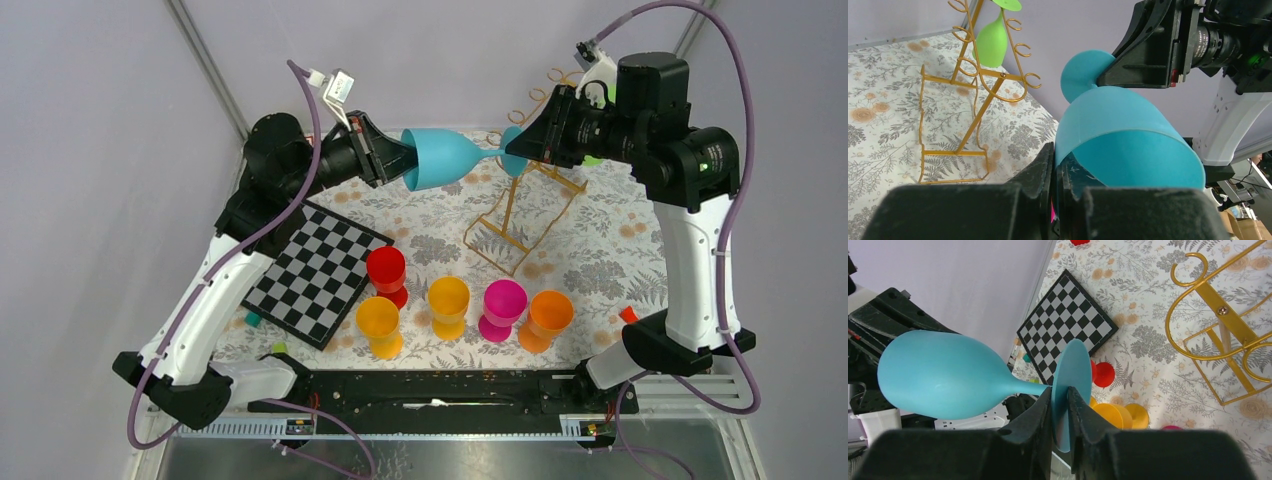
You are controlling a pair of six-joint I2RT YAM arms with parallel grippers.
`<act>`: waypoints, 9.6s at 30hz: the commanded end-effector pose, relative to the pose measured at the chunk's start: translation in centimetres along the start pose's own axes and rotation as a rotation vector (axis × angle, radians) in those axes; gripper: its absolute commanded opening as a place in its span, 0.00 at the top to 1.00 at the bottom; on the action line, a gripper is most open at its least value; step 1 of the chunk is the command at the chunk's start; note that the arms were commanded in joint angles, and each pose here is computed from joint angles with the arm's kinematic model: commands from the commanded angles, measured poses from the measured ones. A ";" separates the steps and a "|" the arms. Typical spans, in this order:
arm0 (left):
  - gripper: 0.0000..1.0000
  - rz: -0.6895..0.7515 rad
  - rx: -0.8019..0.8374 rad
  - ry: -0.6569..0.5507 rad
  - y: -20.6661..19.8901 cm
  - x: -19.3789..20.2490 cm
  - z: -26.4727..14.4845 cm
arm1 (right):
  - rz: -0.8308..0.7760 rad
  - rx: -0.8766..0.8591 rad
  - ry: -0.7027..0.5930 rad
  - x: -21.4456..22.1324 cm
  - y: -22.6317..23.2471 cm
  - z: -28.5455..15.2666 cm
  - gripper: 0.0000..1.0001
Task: Place the wine glass upside down on the wine glass rack
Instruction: Turn the wine glass upside down at the wine rack.
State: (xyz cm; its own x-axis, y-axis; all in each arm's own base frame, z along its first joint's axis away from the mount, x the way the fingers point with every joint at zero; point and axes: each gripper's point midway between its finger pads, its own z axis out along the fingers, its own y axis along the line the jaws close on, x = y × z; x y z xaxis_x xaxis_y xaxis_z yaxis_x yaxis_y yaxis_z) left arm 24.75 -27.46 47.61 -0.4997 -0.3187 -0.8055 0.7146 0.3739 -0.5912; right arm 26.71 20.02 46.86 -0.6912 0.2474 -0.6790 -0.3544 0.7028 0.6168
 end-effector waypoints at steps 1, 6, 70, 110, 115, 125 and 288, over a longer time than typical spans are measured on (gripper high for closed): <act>1.00 0.038 0.073 -0.063 -2.5 -1.5 -1.2 | -0.022 -0.005 -0.015 0.1 0.5 -1.0 0.85; 0.74 0.013 0.078 -0.044 -2.5 -1.1 -1.2 | -0.026 0.008 -0.031 0.1 0.2 -1.2 1.00; 0.01 0.033 -0.530 0.108 8.6 2.2 -7.2 | -0.914 -0.050 -0.387 -2.2 -1.3 -1.9 1.00; 0.12 -0.644 -0.128 0.175 5.5 3.1 0.1 | -1.892 0.709 -0.307 5.3 0.4 5.1 1.00; 0.15 -0.646 -0.096 0.207 4.9 3.6 -0.2 | -1.930 0.675 -0.342 7.4 1.7 5.4 1.00; 0.27 -0.681 -0.043 0.307 4.1 5.8 0.0 | -2.012 0.615 -0.366 10.3 2.9 5.8 1.00; 0.41 -0.295 0.242 -0.083 0.6 -2.4 -0.6 | 0.290 -0.413 -0.040 5.7 9.8 5.7 1.00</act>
State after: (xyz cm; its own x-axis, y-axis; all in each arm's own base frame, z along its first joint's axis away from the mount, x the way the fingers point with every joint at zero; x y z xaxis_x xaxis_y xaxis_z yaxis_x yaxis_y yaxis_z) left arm 26.72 -27.02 45.71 -0.7539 -0.4162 -0.5084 0.5399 0.0484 -0.8403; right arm 24.07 33.29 43.62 -0.8022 0.4033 -0.4402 -0.3275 0.3194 0.8893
